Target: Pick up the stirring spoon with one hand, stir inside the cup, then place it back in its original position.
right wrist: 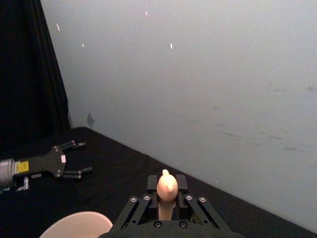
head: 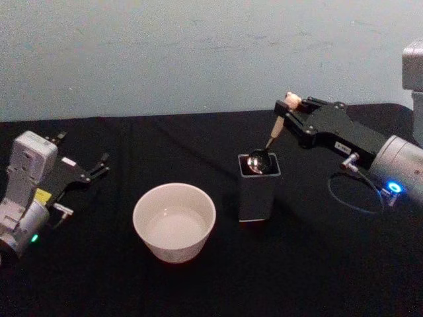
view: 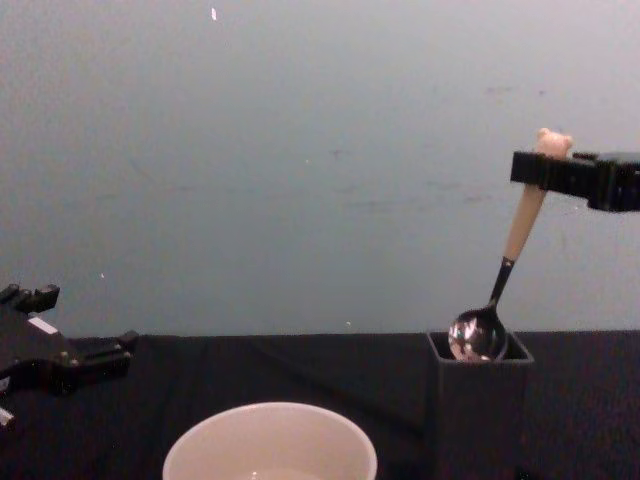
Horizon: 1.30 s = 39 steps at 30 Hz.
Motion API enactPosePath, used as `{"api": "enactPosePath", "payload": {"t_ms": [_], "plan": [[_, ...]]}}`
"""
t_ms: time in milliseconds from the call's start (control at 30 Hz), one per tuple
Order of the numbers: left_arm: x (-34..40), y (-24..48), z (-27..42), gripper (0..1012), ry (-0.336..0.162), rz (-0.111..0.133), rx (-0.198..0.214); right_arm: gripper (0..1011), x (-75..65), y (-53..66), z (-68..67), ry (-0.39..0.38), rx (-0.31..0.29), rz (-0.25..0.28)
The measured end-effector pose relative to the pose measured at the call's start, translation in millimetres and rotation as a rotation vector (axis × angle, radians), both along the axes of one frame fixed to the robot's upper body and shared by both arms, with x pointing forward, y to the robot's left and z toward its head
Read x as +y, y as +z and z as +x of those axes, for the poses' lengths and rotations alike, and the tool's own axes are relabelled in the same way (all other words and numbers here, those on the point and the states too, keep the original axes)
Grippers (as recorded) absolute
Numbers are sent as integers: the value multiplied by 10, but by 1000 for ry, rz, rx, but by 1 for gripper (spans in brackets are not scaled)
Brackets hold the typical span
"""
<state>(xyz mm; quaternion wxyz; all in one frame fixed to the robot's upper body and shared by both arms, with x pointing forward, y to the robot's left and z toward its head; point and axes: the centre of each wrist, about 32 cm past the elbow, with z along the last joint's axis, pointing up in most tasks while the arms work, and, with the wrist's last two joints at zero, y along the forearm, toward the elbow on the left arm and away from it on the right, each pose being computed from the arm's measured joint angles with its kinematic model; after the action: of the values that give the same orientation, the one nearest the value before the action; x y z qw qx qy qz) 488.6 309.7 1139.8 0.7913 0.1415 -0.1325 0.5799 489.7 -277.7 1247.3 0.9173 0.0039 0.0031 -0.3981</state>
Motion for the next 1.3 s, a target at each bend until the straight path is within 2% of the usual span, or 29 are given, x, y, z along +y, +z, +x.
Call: {"api": "enactPosePath", "payload": {"t_ms": [767,1033,1300], "plan": [[0,0,0,1001,0,0,0,214,130,-353,103,-26,81,-115],[0,0,0,1001,0,0,0,214,160,-416,128,-34,99,-135],[0,0,0,1001,0,0,0,214,165,-431,134,-32,105,-145]]}}
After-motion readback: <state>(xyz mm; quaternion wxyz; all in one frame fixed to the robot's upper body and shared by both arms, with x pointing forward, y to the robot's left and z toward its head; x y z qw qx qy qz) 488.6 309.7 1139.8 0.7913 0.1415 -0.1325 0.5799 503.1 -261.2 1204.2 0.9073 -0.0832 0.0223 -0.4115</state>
